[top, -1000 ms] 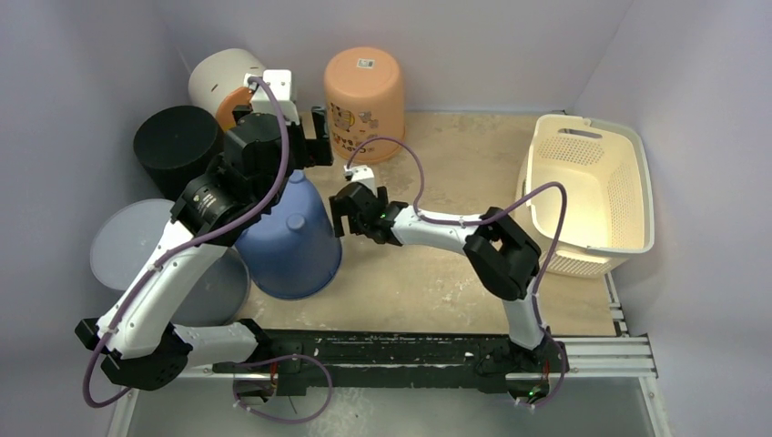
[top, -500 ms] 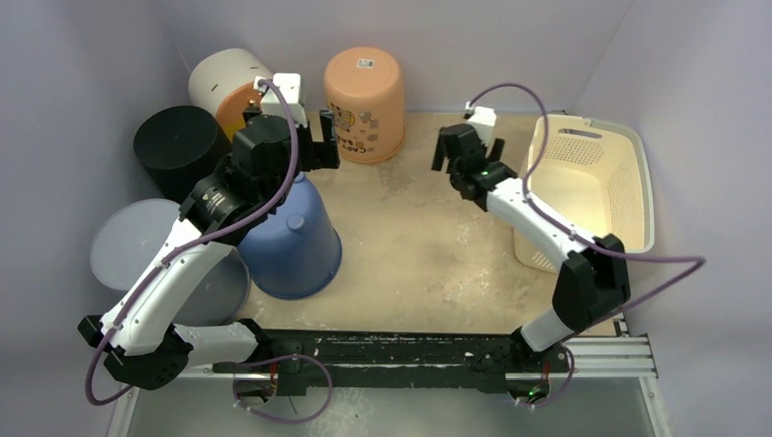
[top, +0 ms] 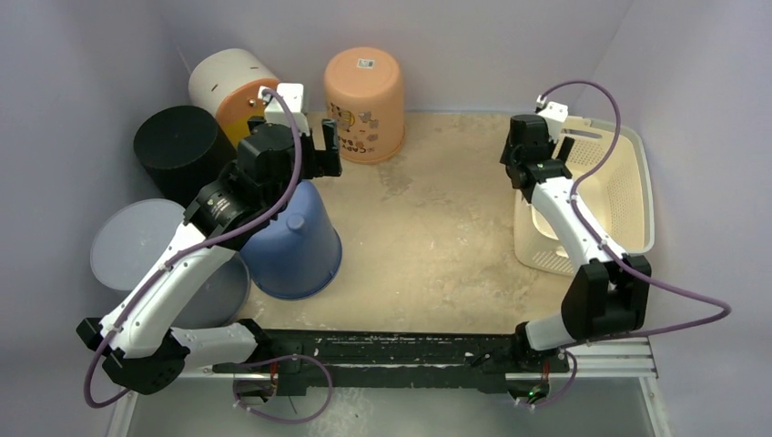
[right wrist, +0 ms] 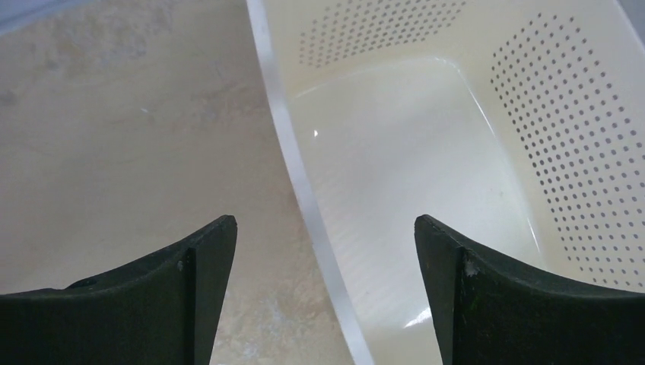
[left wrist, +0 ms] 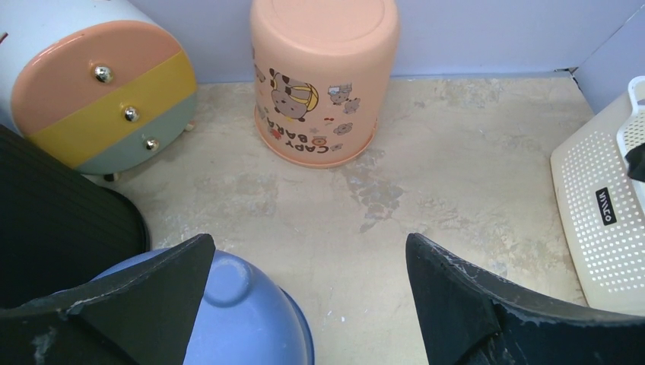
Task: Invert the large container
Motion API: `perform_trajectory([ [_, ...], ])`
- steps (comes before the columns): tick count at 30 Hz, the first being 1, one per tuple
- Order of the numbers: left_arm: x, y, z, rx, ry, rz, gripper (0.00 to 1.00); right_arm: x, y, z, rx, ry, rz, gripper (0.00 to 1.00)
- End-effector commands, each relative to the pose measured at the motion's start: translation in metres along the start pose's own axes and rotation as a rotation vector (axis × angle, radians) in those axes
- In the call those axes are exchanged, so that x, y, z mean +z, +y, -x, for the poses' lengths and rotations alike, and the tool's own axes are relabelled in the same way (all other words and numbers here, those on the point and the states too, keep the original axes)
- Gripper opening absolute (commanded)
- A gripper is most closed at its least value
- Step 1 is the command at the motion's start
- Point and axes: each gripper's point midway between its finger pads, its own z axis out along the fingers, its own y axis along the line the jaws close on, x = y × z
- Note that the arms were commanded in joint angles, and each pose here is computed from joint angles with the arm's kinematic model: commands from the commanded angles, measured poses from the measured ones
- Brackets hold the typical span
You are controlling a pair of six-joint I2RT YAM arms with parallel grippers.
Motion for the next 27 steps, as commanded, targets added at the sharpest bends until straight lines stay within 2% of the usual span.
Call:
perform_trajectory([
  [1,-0.009,0.000,0.015,-0.059,-0.057,-0.019,0.93,0.021,0.004,-0.027,-0.063,0.056,0.012,0.87],
  [6,-0.009,0.002,0.011,-0.061,-0.054,-0.010,0.93,0.038,0.011,-0.049,-0.081,0.105,0.024,0.80],
  [11,-0.008,0.004,0.007,-0.051,-0.045,-0.001,0.93,0.045,0.016,-0.058,-0.092,0.117,0.038,0.68],
  [14,-0.008,0.005,0.006,-0.051,-0.046,0.005,0.93,0.047,0.020,-0.063,-0.100,0.128,0.055,0.49],
  [17,-0.009,0.006,0.004,-0.053,-0.044,0.005,0.93,0.050,0.020,-0.066,-0.106,0.135,0.044,0.21],
  [18,-0.009,0.007,0.003,-0.053,-0.043,0.008,0.93,0.050,0.019,-0.067,-0.105,0.136,0.040,0.18],
  [24,-0.012,0.012,0.001,-0.054,-0.043,0.020,0.93,0.055,0.021,-0.075,-0.111,0.160,0.028,0.19],
  [25,-0.013,0.013,0.001,-0.055,-0.044,0.021,0.93,0.055,0.023,-0.077,-0.113,0.165,0.037,0.14],
  [26,-0.015,0.014,0.001,-0.056,-0.046,0.025,0.93,0.056,0.025,-0.078,-0.111,0.168,0.047,0.04],
  [27,-0.015,0.015,0.002,-0.054,-0.047,0.027,0.93,0.055,0.027,-0.078,-0.109,0.170,0.063,0.00],
])
